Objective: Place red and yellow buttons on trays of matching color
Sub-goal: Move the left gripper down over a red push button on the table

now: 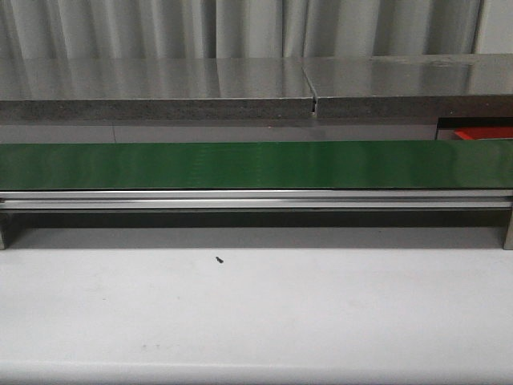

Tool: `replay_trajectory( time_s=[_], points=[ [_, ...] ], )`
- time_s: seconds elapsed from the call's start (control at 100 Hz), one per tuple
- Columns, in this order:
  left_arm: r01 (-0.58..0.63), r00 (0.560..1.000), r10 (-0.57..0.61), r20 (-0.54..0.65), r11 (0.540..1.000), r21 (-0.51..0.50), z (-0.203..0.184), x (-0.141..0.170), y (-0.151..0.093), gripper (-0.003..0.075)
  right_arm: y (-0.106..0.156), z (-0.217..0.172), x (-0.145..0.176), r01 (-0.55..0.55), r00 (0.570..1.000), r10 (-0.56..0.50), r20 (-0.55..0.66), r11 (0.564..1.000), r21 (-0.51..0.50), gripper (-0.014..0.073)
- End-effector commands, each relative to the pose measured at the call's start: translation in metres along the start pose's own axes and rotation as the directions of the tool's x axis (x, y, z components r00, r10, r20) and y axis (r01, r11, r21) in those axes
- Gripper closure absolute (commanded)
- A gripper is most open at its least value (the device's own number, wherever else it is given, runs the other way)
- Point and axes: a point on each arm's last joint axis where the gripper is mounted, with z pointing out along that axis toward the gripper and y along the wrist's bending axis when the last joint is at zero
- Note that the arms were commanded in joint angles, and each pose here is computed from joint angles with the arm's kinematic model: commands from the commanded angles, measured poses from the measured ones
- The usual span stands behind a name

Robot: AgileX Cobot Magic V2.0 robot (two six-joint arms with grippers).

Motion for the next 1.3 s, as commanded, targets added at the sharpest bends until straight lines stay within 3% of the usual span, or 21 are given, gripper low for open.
replay_trajectory(
  time_s=[0.0, 0.37, 0.53, 0.65, 0.79, 0.95, 1.13, 1.29],
  points=[
    [0.016, 0.995, -0.018, 0.101, 1.000, 0.020, -0.003, -0.006, -0.001, 0.0739, 0.000, -0.002, -0.008, 0.011, 0.996, -0.011, 0.094, 1.000, 0.001, 0.0662],
    [0.016, 0.992, -0.019, 0.122, 1.000, 0.024, -0.003, -0.008, -0.002, 0.0739, 0.000, -0.002, -0.008, 0.011, 0.996, -0.011, 0.094, 1.000, 0.001, 0.0662],
    [0.014, 0.982, -0.020, 0.185, 0.999, 0.031, -0.005, -0.020, -0.002, 0.0739, 0.000, -0.002, -0.008, 0.011, 0.996, -0.011, 0.094, 1.000, 0.001, 0.0662],
    [0.030, 0.987, -0.033, 0.156, 0.999, 0.023, -0.005, -0.035, -0.002, 0.0739, 0.000, -0.002, -0.008, 0.011, 0.996, -0.011, 0.094, 1.000, 0.001, 0.0662],
    [0.032, 0.998, -0.032, 0.055, 0.999, 0.002, 0.000, -0.063, -0.002, 0.0739, 0.000, -0.002, -0.008, 0.011, 0.996, -0.011, 0.094, 1.000, 0.001, 0.0662],
    [0.031, 0.983, -0.037, -0.182, 0.999, -0.041, 0.012, -0.097, 0.000, 0.0739, 0.000, -0.002, -0.008, 0.011, 0.996, -0.011, 0.094, 1.000, 0.001, 0.0662],
    [0.011, 0.866, -0.054, -0.497, 0.996, -0.088, 0.040, -0.119, 0.001, 0.0739, 0.000, -0.002, -0.008, 0.011, 0.996, -0.011, 0.094, 1.000, 0.001, 0.0662],
    [0.001, 0.805, -0.060, -0.590, 0.995, -0.099, 0.066, -0.130, 0.001, 0.0739, 0.000, -0.002, -0.008, 0.011, 0.996, -0.011, 0.094, 1.000, 0.001, 0.0662]
  ],
)
